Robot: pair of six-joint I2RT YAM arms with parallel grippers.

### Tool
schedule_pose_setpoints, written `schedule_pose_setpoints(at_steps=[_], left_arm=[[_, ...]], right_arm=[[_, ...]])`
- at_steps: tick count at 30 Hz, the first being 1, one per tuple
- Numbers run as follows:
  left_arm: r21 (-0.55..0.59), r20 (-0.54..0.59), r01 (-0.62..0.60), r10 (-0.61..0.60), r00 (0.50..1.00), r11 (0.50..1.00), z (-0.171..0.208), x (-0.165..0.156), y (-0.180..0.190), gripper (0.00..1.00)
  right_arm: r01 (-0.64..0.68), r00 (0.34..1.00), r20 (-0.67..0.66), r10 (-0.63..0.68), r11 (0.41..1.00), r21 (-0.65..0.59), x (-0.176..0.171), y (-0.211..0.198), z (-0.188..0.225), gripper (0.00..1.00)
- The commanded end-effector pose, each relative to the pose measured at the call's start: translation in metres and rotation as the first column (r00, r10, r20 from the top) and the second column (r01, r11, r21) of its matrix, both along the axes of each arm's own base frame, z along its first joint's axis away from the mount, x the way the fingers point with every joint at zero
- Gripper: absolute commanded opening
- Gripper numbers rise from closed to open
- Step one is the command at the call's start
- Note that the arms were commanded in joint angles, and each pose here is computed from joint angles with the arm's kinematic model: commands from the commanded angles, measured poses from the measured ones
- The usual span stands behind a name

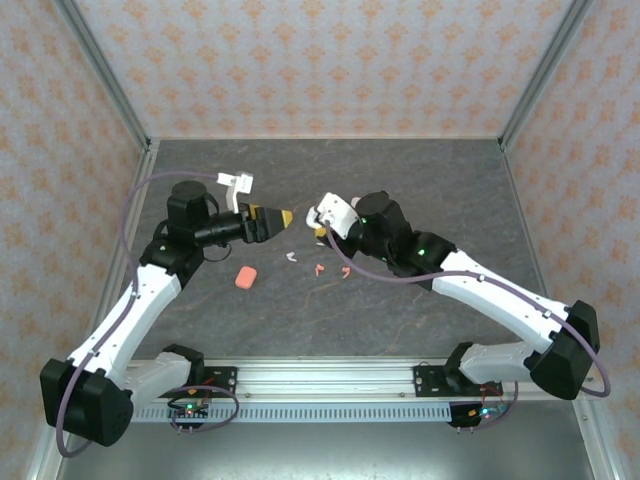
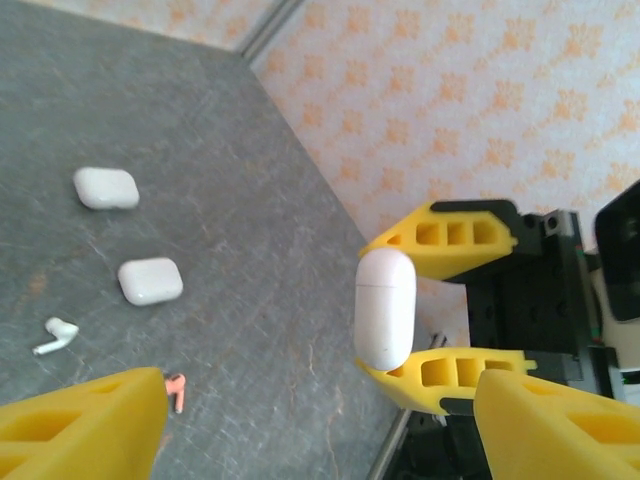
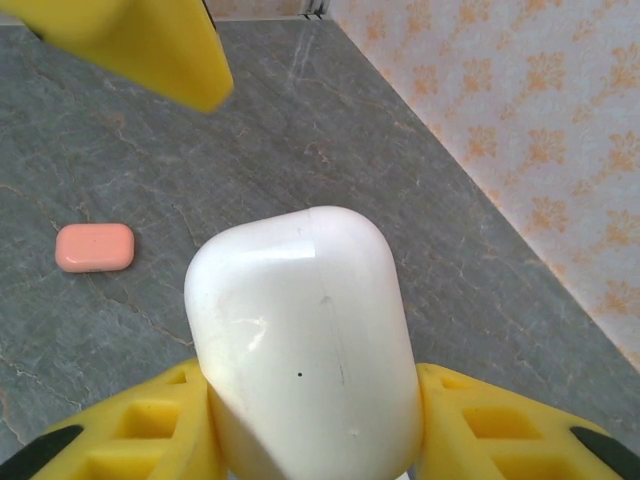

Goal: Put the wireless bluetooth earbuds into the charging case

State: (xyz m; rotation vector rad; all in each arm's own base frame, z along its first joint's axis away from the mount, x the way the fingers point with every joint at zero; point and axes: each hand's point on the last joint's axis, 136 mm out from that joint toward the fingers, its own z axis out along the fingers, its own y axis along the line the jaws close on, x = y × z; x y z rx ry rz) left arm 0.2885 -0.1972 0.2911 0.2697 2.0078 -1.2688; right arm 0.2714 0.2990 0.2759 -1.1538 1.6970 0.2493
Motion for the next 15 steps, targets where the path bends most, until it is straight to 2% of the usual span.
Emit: schedule_pose_setpoints(at_steps=[1,9,15], left_arm=[[-0.005,0.006,0.066,-0.066,0.998,0.998,0.009,-0.007,-0.014,0.8],[0.002,0.003,0.107,-0.107,0.994,0.994,0.008,-0.009,-0.032,0.79],[0.004,-0.01,0.148,-0.148,0.989,0.989,0.003,-0.008,-0.047,0.68]], right_arm=[[-0.015,0.999,0.046,0.015,1.0,0.004,-0.004,0.001,0.008,0.42],[-0.026,0.999,0.036,0.025,0.999,0.036,-0.01,0.002,0.011,0.42],[-0.027,0.999,0.032,0.025,0.998,0.051,-0.009,0.005,0.011,0.42]])
